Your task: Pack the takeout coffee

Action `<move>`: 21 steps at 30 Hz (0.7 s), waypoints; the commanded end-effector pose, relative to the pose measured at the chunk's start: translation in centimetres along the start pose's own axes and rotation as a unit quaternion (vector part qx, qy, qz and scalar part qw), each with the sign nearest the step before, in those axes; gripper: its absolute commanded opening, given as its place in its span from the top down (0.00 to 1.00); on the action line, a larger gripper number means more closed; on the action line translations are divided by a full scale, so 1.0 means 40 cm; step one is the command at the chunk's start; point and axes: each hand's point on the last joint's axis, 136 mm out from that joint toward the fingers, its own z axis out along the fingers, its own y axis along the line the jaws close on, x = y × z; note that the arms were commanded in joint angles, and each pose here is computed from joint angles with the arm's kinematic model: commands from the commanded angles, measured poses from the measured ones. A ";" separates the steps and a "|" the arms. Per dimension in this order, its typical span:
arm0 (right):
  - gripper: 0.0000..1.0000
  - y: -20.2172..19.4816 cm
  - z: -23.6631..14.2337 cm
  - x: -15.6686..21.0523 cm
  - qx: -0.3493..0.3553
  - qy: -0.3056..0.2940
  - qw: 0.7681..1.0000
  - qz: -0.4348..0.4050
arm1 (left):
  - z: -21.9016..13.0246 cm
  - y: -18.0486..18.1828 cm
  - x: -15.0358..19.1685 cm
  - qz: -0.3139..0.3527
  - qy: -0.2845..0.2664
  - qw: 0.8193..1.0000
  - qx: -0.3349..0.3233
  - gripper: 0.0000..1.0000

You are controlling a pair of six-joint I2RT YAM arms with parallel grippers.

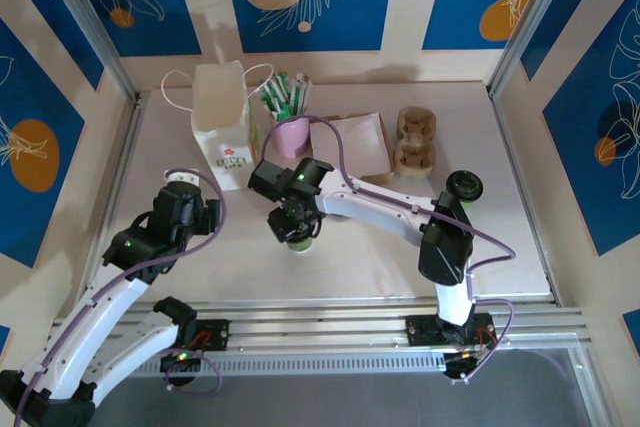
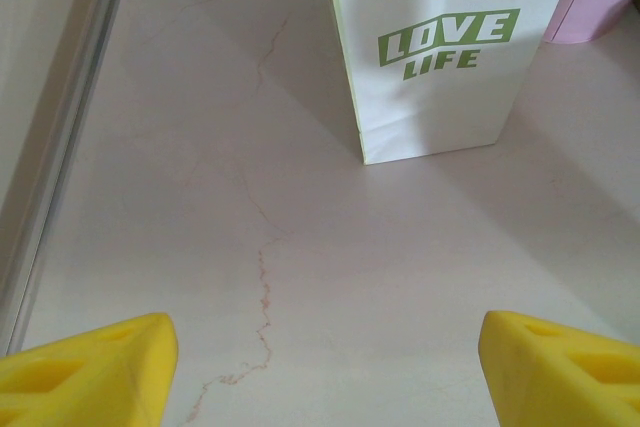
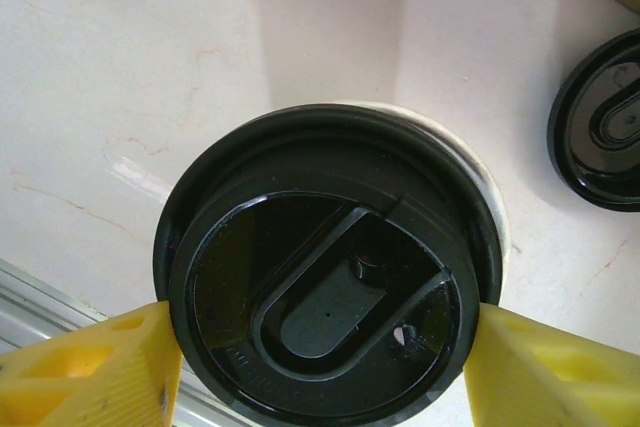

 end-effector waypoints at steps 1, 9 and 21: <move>0.32 -0.024 -0.047 -0.004 -0.016 -0.017 0.999 0.025 | 0.003 0.012 0.002 0.000 -0.003 1.000 -0.010 0.21; 0.32 -0.034 -0.033 0.011 -0.022 -0.002 0.999 0.035 | 0.003 0.010 0.002 0.000 -0.002 1.000 -0.008 0.21; 0.32 -0.032 -0.004 0.022 -0.030 0.014 0.999 0.041 | 0.004 0.010 0.003 0.001 -0.002 1.000 -0.009 0.21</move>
